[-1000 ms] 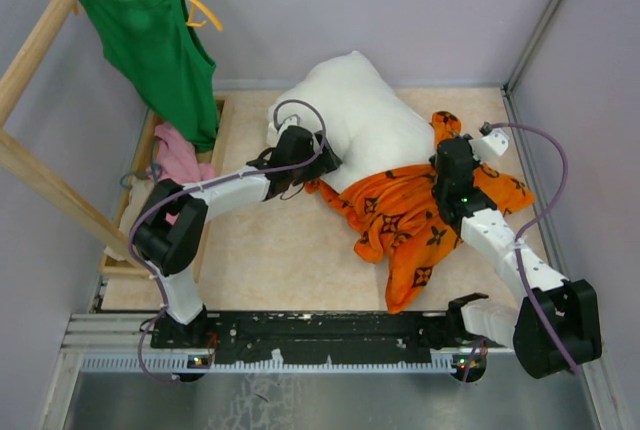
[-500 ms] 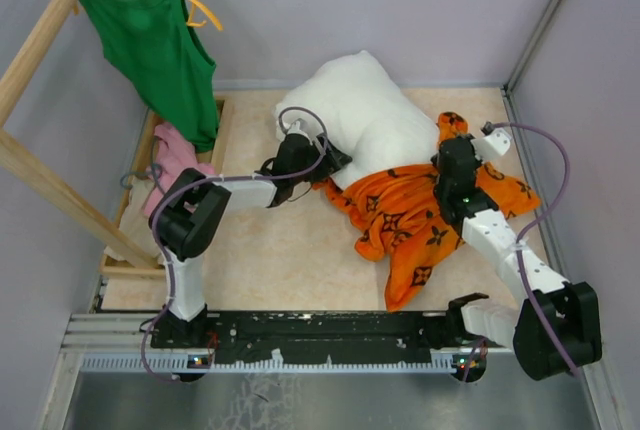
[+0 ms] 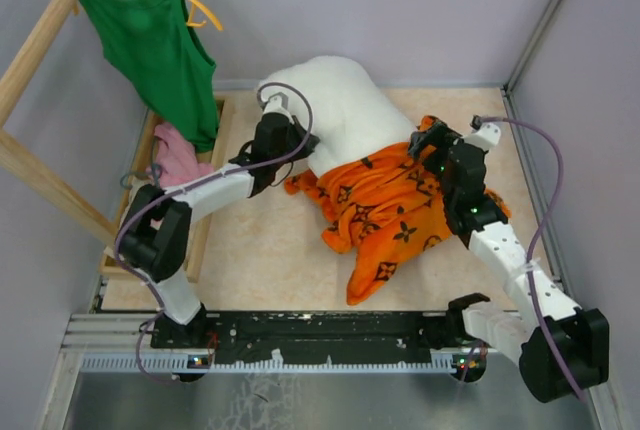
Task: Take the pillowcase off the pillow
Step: Remove the pillow from the pillowcase.
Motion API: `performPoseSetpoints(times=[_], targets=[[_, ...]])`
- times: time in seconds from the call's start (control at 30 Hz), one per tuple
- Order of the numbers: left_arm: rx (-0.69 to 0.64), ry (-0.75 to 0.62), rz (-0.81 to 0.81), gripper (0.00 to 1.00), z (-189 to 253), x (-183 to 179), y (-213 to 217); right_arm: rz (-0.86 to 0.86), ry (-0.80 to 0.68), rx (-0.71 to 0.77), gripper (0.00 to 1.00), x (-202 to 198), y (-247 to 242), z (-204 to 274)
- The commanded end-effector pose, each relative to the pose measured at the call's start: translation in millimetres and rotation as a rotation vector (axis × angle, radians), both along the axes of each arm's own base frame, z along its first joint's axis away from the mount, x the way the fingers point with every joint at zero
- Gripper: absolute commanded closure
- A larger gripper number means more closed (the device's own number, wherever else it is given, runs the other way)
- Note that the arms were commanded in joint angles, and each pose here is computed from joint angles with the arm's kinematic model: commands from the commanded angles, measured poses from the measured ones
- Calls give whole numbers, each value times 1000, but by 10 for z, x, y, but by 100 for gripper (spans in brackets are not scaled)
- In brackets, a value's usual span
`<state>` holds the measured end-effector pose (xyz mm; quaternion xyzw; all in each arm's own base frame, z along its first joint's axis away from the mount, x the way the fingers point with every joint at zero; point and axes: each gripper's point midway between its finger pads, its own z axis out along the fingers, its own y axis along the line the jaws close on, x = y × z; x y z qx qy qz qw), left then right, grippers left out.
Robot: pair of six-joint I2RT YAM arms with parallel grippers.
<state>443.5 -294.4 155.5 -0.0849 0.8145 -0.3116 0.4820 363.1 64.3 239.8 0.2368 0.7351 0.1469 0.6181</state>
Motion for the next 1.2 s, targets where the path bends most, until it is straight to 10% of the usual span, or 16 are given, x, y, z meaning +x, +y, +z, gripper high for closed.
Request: performPoseSetpoints(times=[0.0,0.57,1.17], targets=[[172,-195,203,100,868,169,658,201,-104,-35,1,-122,383,452],[294,-247,448,100,1366,72,1857,598,-159,-452,1,-1497,1828,-164],[260,-213,440,100,1264,132,2040,526,199,726,1,-1268,1140,-913]])
